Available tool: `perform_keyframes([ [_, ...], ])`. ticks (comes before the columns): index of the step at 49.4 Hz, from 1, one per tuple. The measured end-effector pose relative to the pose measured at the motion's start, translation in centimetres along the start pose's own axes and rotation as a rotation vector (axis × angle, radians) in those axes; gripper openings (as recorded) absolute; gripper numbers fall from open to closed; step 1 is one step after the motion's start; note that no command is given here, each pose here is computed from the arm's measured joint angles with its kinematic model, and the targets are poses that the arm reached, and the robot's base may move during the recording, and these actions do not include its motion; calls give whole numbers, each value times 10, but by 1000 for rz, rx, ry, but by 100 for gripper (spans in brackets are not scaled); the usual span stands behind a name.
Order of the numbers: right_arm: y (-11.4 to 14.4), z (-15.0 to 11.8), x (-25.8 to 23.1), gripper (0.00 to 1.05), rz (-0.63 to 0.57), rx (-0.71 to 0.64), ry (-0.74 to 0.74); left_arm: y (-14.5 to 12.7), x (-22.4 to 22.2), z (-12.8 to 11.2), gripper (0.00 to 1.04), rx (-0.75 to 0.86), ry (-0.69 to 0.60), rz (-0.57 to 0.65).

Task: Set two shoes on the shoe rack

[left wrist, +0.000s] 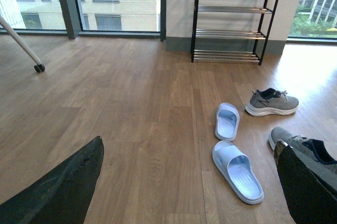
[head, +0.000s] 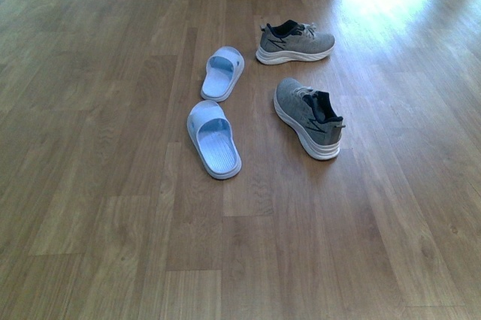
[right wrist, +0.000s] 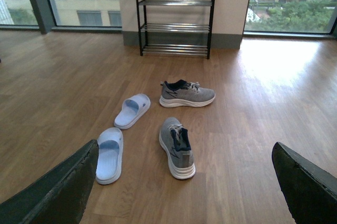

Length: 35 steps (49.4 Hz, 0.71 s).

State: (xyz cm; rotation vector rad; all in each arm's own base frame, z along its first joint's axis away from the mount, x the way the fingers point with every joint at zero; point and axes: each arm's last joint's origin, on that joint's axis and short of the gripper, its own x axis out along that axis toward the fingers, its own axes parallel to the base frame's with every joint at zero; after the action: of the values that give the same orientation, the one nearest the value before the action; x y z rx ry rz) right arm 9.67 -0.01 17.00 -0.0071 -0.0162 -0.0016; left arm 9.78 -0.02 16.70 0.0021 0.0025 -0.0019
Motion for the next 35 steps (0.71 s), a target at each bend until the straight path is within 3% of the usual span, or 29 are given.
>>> perform_keyframes([
  [35,0,0,0,95,0,0,0,0,0,0,95,0,0,0],
])
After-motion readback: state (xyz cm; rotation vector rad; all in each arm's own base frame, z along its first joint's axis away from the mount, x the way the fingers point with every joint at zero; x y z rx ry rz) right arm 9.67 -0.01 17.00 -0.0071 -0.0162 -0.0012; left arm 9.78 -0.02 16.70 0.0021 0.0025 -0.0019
